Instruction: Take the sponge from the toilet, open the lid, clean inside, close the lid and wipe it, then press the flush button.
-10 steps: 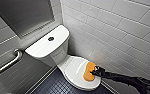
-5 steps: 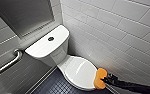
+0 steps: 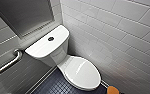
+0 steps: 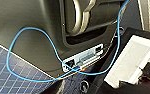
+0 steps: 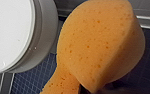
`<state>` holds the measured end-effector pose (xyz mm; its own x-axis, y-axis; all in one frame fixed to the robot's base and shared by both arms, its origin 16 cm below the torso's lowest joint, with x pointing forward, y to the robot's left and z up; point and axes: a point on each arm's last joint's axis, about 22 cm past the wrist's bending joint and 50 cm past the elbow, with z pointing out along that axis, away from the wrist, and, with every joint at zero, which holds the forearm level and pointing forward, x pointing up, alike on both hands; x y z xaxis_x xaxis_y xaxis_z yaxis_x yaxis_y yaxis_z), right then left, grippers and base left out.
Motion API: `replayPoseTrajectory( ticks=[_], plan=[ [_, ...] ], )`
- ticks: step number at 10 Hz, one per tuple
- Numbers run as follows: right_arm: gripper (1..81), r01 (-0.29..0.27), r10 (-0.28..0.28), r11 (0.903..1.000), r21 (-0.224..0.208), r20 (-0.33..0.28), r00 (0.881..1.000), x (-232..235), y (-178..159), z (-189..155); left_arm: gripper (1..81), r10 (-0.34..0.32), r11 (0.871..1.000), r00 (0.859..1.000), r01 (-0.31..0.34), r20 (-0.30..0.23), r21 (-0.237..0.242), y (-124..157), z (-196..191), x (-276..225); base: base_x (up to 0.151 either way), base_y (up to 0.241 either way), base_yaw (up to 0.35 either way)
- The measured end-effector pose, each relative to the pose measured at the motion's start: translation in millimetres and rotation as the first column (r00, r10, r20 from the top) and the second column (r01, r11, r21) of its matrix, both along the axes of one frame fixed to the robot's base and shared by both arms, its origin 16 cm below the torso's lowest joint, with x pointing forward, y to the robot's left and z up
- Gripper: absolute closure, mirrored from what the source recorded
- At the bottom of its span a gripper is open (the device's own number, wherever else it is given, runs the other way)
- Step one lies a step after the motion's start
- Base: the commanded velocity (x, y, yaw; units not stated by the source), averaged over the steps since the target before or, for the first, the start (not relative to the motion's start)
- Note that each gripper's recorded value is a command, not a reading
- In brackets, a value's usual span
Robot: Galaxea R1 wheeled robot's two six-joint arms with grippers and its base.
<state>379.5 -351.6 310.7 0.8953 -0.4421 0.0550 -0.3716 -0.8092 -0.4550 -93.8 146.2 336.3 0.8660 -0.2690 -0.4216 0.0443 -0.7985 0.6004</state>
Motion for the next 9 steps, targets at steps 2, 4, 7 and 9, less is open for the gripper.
replayPoseTrajectory(
  ticks=[2,4,7,9],
  plan=[
    [81.1,0.028,-0.028,0.9996,-0.001,-0.001,1.0,-26.3,-19.2,20.6,1.0,0.003,1.0,1.0,-0.003,0.003,-0.007,-5.5,-0.5,2.1,0.0,0.0,0.0],
    [81.1,0.047,-0.047,0.9986,0.025,0.011,0.999,-29.9,-26.4,47.4,1.0,0.006,1.0,1.0,-0.006,-0.012,-0.01,-8.7,0.2,-1.0,0.0,0.0,0.0],
    [81.1,0.044,-0.042,0.9947,0.093,-0.024,0.999,-32.1,-8.2,64.3,1.0,0.003,1.0,0.997,-0.003,-0.08,-0.011,-9.1,9.4,-21.9,0.0,0.0,0.0],
    [81.1,0.019,-0.03,0.9918,0.126,0.084,0.996,43.0,6.5,76.3,1.0,0.005,1.0,0.998,-0.006,-0.065,-0.014,-10.9,0.9,-8.7,0.0,0.0,0.0]
  ],
)
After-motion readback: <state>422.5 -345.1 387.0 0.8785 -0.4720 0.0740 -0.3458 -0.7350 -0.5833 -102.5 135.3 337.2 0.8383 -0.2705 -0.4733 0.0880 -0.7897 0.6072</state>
